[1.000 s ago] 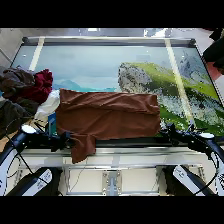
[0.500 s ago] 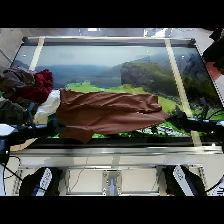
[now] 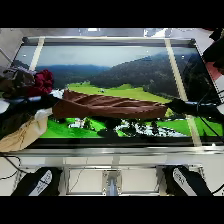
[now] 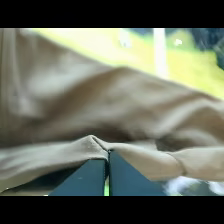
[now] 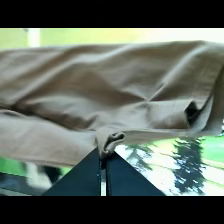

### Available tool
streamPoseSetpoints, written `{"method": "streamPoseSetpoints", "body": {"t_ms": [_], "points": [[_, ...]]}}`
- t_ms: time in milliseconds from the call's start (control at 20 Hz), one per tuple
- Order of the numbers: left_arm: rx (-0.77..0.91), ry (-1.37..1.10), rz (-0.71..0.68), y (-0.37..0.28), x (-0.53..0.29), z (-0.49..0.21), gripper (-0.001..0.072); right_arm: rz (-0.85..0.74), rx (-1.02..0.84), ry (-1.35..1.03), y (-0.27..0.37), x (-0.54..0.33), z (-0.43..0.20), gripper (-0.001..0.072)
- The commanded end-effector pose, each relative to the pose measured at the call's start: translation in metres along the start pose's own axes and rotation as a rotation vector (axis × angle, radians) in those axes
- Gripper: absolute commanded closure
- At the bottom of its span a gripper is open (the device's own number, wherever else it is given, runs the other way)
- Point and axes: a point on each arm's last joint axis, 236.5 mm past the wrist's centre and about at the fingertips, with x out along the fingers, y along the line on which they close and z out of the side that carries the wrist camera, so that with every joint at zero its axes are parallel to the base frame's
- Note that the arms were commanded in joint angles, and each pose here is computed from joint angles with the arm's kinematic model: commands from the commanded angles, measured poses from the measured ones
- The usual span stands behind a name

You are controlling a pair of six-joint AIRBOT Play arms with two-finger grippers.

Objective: Fold the shirts.

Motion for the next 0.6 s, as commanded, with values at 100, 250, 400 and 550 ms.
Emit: {"method": "streamPoseSetpoints", "body": {"t_ms": [100, 250, 400, 550], "points": [[0.252, 0.000, 0.147, 0.010, 0.107, 0.051, 0.0699, -0.223, 0.077, 0.151, -0.061, 0.055, -0.018, 0.0704], [0.257, 0.042, 0.203, 0.036, 0.147, 0.059, 0.0699, -0.245, 0.113, 0.062, -0.076, 0.074, 0.006, 0.0705], [0.251, 0.091, 0.216, 0.050, 0.172, 0.045, 0.0698, -0.240, 0.146, 0.030, -0.085, 0.093, 0.017, 0.0704], [0.245, 0.127, 0.219, 0.057, 0.186, 0.032, 0.0697, -0.224, 0.190, 0.012, -0.088, 0.107, 0.021, 0.0702]]}}
